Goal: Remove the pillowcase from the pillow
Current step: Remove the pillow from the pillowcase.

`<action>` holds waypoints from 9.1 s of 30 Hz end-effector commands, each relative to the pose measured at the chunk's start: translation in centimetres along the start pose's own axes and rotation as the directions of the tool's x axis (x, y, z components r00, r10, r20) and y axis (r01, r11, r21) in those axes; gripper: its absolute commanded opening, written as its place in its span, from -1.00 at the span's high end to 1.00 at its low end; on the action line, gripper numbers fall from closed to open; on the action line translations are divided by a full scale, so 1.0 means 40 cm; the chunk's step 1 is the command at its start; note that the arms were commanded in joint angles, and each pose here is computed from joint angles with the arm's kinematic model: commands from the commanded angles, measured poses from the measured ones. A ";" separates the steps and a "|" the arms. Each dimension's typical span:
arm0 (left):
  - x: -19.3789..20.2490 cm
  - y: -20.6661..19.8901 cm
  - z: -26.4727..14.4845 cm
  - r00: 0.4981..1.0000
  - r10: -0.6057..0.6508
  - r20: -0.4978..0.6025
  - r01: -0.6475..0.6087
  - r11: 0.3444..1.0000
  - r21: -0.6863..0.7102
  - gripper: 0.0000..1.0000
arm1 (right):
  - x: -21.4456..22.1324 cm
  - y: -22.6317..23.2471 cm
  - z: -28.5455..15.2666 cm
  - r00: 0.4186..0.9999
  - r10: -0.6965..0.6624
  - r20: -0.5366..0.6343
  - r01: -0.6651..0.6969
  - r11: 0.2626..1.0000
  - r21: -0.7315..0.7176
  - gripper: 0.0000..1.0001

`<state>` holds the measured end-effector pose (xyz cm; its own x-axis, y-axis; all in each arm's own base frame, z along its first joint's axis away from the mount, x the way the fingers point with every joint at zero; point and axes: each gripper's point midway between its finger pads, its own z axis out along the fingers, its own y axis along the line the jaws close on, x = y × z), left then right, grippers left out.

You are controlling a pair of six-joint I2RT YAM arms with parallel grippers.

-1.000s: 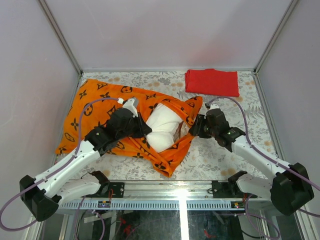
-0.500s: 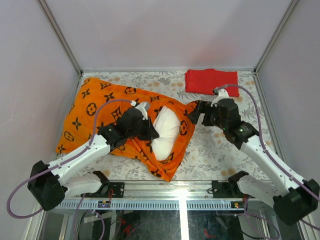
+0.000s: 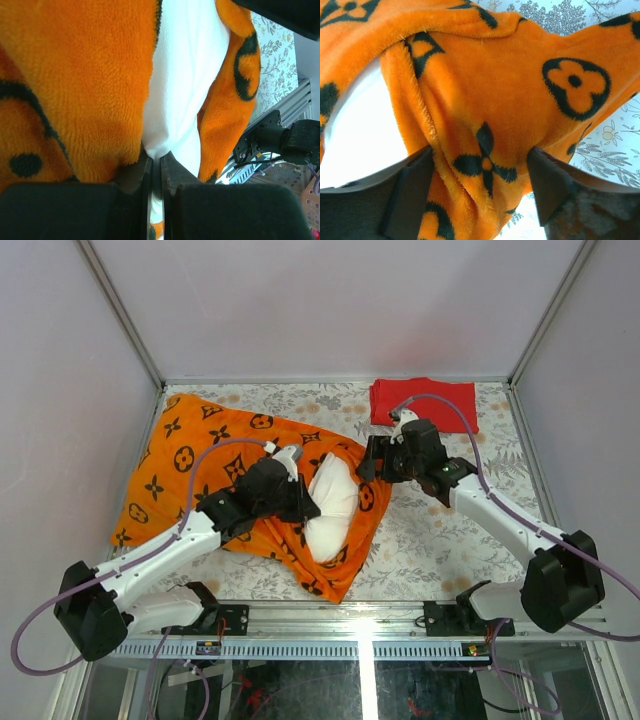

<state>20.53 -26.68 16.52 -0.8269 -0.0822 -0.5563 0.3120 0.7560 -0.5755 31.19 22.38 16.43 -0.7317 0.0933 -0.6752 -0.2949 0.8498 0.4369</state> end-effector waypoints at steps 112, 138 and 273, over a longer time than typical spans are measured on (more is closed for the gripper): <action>0.001 0.197 0.287 0.978 0.197 -0.071 -0.201 0.786 -0.585 -0.99 | 0.162 -0.291 -0.045 0.949 0.308 -0.063 -0.297 0.944 0.143 0.70; -0.118 -0.004 0.197 0.974 0.223 0.047 -0.199 0.930 -0.309 1.00 | -0.059 -0.058 -0.320 0.947 0.137 0.292 -0.097 0.985 -0.146 -0.99; -0.664 -0.035 -0.267 0.826 -0.033 0.563 0.117 0.987 -0.114 1.00 | 0.485 0.099 -0.027 0.994 -0.080 -0.081 0.078 0.996 -0.035 1.00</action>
<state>32.64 -20.58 28.49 -0.7253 -0.3102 -0.6146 0.0837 0.8464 -0.5259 17.99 32.22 14.39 -0.6421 0.1742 -0.7466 -0.4587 0.6930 0.5562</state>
